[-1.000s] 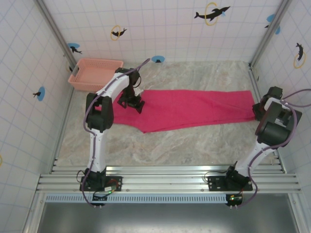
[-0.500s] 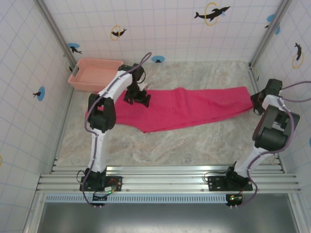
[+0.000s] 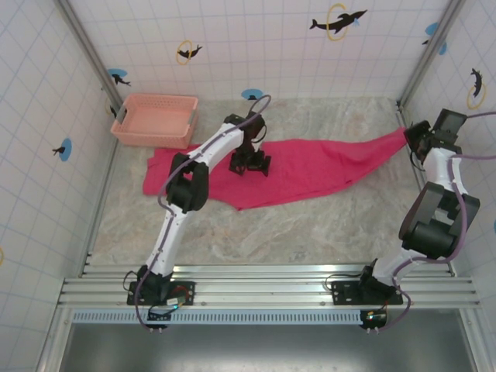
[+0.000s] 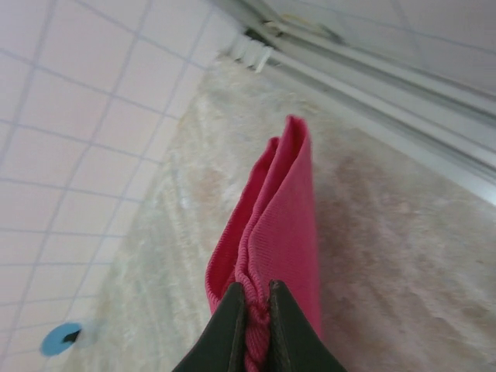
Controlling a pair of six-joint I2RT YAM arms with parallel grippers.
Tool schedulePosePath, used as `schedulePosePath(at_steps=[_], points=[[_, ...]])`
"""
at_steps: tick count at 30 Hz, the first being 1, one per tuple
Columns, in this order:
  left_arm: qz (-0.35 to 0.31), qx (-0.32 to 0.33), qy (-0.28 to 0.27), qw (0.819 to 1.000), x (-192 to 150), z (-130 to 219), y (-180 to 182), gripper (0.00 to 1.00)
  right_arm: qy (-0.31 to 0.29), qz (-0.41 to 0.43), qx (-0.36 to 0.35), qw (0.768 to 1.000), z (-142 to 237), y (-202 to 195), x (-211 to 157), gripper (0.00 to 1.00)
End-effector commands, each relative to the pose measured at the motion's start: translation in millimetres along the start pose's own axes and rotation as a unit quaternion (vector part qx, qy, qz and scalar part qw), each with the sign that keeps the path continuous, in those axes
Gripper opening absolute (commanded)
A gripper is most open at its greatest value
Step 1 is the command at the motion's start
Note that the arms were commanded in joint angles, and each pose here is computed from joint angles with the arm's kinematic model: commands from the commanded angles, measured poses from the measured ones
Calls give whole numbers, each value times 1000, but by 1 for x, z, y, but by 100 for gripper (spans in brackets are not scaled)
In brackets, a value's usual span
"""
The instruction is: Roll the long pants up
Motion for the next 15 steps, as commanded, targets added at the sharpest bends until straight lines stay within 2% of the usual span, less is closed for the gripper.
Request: schedulePosePath(at_steps=[1,10,13,15], points=[[23,-40,46,998,-17,-52,-44,97,-38,32,109,993,22,41,17,0],[46,-112,66,990,-47,-83,-113,97,-52,51,228,971,47,104,33,0],[51,-151,62,985,-45,-70,-128,97,-44,66,274,958,59,136,33,0],[47,-172,49,983,-37,-48,-128,97,-31,82,293,952,69,159,25,0]])
Point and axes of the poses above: each hand's point on the last joint's axis, 136 mm out from that joint toward the fingers, its own z axis back along the fingers, its own y axis along the line the jaws close on, x = y × z, the point moved 8 cm from there along z, back along the fingers, and after that the axes turned 13 degrees about z, right-handed, at the moved point
